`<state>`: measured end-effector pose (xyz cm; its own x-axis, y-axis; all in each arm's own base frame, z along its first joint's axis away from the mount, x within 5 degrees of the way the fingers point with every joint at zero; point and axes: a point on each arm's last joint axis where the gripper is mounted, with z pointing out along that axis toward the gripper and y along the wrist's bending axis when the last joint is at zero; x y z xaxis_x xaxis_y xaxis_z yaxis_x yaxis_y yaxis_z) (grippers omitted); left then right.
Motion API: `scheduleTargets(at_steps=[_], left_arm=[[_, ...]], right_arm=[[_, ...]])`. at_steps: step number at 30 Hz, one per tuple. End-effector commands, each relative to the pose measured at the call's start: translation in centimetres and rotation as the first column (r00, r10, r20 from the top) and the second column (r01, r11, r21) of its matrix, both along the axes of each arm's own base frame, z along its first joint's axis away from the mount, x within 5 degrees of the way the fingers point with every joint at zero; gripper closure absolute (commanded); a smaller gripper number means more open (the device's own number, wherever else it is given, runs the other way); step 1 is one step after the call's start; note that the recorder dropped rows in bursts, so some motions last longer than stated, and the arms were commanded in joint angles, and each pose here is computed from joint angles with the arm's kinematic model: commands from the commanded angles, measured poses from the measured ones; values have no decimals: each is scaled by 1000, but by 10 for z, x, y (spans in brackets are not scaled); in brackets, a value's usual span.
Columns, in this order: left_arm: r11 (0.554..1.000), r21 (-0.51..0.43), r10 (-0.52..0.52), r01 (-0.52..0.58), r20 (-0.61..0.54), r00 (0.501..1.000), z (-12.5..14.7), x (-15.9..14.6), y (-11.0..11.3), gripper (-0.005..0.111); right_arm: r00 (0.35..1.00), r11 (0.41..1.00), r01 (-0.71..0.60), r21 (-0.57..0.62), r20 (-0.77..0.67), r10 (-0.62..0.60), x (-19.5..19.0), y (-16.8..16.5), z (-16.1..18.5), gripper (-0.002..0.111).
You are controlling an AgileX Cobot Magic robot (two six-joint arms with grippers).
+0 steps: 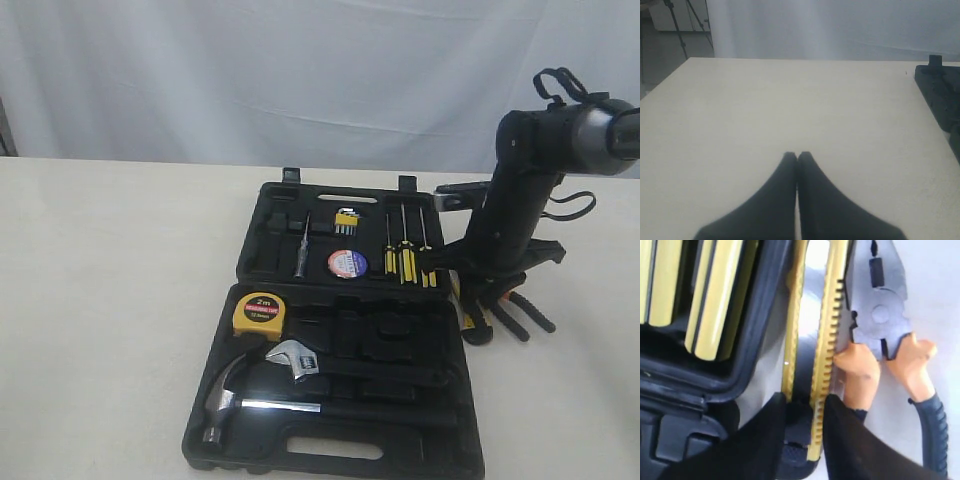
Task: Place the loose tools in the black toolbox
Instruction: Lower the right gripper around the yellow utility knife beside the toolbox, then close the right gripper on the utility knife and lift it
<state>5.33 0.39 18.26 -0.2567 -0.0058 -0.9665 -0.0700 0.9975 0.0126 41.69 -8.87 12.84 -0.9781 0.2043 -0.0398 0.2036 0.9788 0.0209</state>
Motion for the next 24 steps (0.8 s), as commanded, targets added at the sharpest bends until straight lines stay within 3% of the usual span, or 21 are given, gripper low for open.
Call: scheduleTargets(at_steps=[1, 12, 18, 21, 24], left_arm=[[1000, -5, -3, 3, 5, 1000, 0, 0, 0, 107], [1000, -5, -3, 3, 5, 1000, 0, 0, 0, 107], [1000, -5, -3, 3, 5, 1000, 0, 0, 0, 107], [1000, -5, -3, 3, 5, 1000, 0, 0, 0, 107], [1000, -5, -3, 3, 5, 1000, 0, 0, 0, 107]], right_arm=[[1000, 1000, -1, -9, 9, 1, 1, -3, -3, 82], [999, 999, -29, 31, -32, 30, 1, 0, -24, 82], [999, 999, -30, 31, -30, 30, 1, 0, -24, 52], [999, 999, -26, 28, -31, 27, 1, 0, -24, 55], [999, 999, -26, 27, -27, 27, 2, -1, -24, 65]])
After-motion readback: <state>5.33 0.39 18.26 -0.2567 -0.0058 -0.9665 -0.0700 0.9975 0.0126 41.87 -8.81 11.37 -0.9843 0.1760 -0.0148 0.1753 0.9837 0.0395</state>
